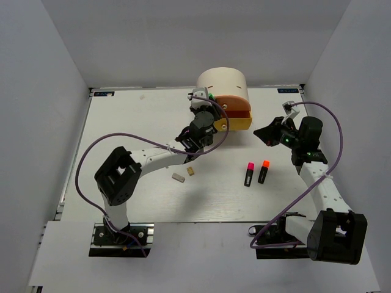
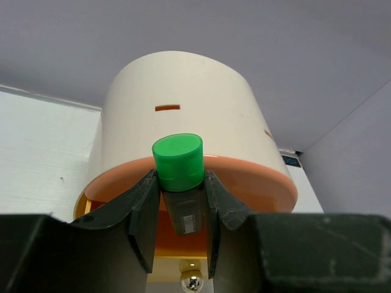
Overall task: Sort the stationery into containers
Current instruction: Place the pen in the drawer.
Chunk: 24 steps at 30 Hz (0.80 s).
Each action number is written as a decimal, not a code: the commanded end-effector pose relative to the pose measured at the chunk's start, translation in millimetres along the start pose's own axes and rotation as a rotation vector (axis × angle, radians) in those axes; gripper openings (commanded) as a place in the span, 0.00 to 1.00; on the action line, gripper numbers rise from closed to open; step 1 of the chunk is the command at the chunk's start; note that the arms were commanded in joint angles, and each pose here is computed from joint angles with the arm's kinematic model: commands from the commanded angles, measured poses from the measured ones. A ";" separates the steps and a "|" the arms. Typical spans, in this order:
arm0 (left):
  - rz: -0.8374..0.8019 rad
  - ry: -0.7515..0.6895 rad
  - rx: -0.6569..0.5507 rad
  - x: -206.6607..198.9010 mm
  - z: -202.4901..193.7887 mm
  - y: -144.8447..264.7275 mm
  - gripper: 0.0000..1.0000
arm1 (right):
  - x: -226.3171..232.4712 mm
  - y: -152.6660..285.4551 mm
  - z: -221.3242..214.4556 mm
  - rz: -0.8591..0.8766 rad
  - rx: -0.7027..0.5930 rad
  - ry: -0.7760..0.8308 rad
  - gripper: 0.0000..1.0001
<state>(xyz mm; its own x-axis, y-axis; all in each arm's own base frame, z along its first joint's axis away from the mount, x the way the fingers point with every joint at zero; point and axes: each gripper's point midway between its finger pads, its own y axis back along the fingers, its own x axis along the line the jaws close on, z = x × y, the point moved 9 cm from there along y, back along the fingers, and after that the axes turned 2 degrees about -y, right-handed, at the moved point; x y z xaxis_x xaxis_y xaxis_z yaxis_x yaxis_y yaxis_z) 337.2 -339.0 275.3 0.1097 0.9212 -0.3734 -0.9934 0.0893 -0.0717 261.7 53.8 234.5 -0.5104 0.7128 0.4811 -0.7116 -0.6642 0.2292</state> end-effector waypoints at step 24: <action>0.039 -0.001 -0.006 -5.1 12.4 -5.8 0.61 | 1.3 2.8 -1.7 0.029 -0.010 0.039 0.16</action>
<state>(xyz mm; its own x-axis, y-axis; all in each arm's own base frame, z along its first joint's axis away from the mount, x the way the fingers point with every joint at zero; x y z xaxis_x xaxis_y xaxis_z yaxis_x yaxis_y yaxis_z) 341.9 -342.2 263.5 0.0740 0.9353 -0.3461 -0.9972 0.0656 -0.0359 259.7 53.7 229.8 -0.5109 0.7094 0.4855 -0.7043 -0.6693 0.2367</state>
